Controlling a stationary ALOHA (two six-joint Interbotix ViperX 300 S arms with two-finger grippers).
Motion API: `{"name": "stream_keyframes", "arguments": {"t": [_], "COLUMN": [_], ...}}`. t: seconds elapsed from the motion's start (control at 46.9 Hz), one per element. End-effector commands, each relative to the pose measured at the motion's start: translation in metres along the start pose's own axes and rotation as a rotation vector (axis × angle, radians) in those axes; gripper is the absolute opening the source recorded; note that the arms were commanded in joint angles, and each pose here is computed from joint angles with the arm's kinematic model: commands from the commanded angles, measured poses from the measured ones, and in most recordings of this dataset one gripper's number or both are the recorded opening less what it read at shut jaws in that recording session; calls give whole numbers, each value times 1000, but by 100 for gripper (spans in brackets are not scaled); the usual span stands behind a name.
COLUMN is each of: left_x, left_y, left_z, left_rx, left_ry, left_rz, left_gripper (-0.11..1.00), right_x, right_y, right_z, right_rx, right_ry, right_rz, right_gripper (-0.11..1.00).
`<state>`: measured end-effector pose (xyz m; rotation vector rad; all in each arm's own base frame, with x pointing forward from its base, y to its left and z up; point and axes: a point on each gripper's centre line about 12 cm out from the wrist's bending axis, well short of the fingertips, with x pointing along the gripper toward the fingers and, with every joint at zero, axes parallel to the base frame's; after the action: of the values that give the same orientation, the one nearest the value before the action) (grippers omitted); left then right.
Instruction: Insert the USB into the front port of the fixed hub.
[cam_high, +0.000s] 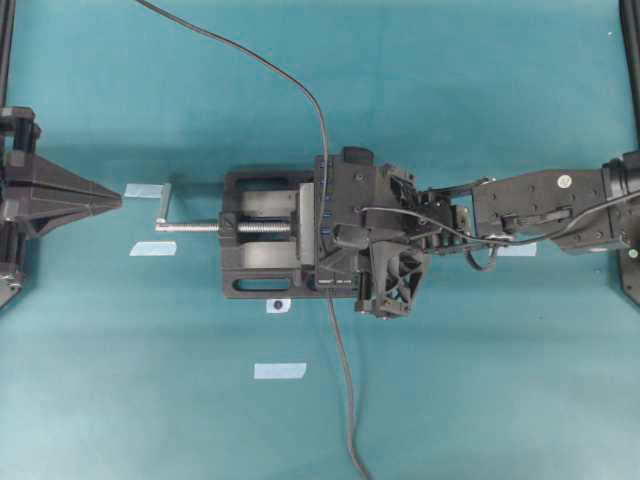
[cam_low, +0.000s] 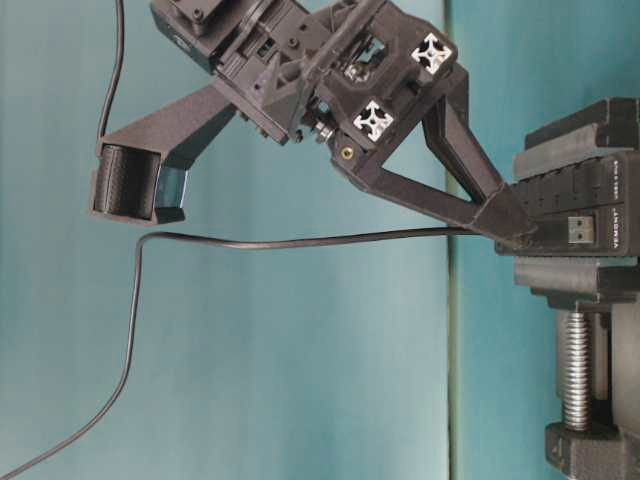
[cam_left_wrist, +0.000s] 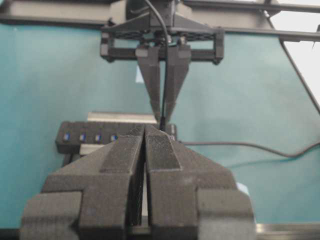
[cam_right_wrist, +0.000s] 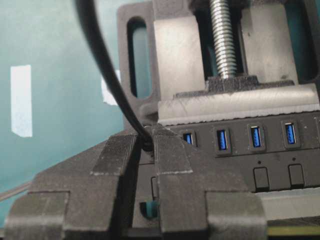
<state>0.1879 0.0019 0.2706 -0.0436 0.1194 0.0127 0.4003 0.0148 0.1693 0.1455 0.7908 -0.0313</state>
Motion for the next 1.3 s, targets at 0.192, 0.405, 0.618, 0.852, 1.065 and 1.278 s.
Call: {"name": "stream_keyframes", "arguments": {"t": [0.192, 0.405, 0.618, 0.852, 1.065, 1.278], "left_x": [1, 1, 1, 1, 1, -1], "left_y": [0, 0, 0, 0, 0, 0], "left_z": [5, 5, 4, 3, 2, 2], "left_rx": [1, 3, 1, 1, 1, 1], "left_ry": [-15, -15, -14, -11, -11, -15], "left_rz": [2, 2, 2, 2, 2, 2], "left_gripper": [0, 0, 0, 0, 0, 0], "right_x": [-4, -1, -1, -1, -2, -2], "right_y": [-2, -2, -3, -1, 1, 1], "right_z": [7, 5, 4, 3, 1, 1], "right_rx": [12, 12, 12, 11, 7, 8], "right_ry": [-22, -15, -12, 2, 33, 30], "right_rz": [-3, -4, -4, -4, -5, -5], "right_gripper": [8, 8, 8, 8, 8, 8]}}
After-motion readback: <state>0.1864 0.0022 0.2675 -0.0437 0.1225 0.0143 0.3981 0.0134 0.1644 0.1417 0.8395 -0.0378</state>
